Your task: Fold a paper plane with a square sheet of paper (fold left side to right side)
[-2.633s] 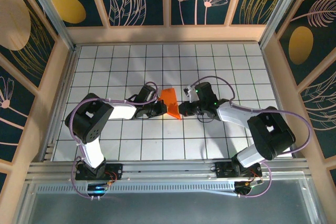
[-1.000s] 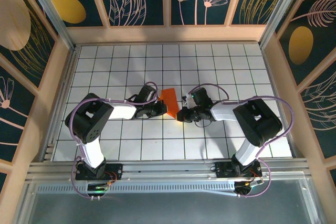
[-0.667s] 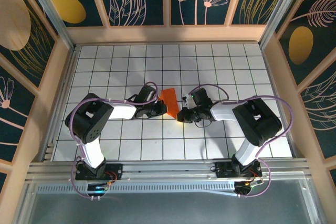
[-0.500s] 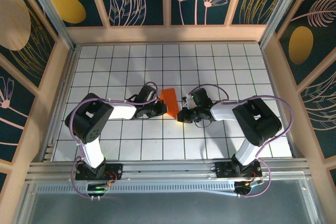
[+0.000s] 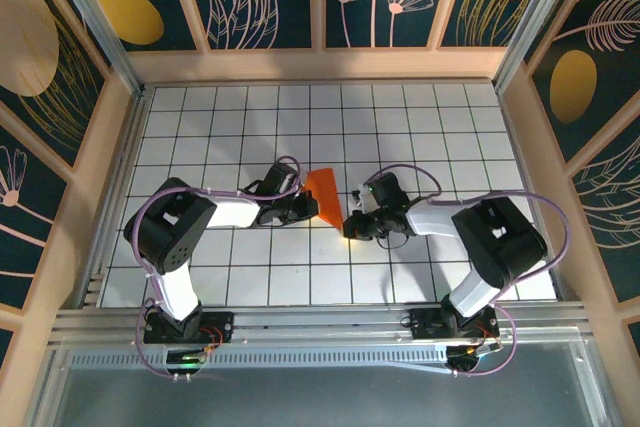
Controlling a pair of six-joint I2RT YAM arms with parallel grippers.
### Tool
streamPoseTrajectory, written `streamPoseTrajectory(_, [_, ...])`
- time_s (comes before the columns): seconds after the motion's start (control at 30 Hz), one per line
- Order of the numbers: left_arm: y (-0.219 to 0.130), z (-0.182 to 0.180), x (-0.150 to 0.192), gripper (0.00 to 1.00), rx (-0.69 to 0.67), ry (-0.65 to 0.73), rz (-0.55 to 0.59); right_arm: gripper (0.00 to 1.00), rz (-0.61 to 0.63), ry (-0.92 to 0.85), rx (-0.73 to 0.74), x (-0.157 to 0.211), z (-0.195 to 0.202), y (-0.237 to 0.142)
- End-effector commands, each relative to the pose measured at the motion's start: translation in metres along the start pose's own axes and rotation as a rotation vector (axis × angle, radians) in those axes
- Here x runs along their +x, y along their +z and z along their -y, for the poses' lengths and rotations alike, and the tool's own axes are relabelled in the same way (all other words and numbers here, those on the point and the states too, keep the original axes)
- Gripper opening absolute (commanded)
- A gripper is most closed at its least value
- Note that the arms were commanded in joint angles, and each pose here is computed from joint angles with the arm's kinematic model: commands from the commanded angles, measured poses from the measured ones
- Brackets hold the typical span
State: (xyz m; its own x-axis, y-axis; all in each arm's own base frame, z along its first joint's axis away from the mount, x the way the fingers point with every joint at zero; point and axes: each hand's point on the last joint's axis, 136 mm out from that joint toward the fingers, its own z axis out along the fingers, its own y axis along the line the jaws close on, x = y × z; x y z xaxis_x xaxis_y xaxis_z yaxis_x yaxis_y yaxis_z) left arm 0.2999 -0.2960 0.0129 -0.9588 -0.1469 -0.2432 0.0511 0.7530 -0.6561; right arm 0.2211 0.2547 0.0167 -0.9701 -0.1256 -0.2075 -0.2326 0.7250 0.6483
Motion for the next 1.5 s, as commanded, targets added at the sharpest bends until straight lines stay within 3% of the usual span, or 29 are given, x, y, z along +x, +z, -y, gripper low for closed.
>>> streamPoseTrajectory(0.0, [0.004, -0.031, 0.014, 0.03, -0.109, -0.029, -0.028, 0.00, -0.052, 0.021, 0.069, 0.019, 0.010, -0.012])
streamPoseTrajectory(0.2, [0.003, -0.030, 0.014, 0.03, -0.106, -0.031, -0.025, 0.00, 0.043, -0.043, -0.049, -0.013, -0.031, -0.031])
streamPoseTrajectory(0.43, [0.003, -0.030, 0.013, 0.03, -0.104, -0.035, -0.024, 0.00, 0.067, -0.057, -0.088, -0.035, -0.042, -0.010])
streamPoseTrajectory(0.67, [0.003, -0.029, 0.013, 0.03, -0.104, -0.034, -0.026, 0.00, 0.054, -0.027, -0.030, -0.041, -0.025, 0.009])
streamPoseTrajectory(0.97, [0.000, -0.023, 0.010, 0.04, -0.089, -0.030, -0.018, 0.00, -0.002, 0.021, 0.080, -0.024, 0.008, 0.016])
streamPoseTrajectory(1.47, [-0.046, 0.038, -0.023, 0.09, 0.074, 0.024, 0.132, 0.00, -0.072, 0.064, 0.265, -0.005, 0.047, 0.018])
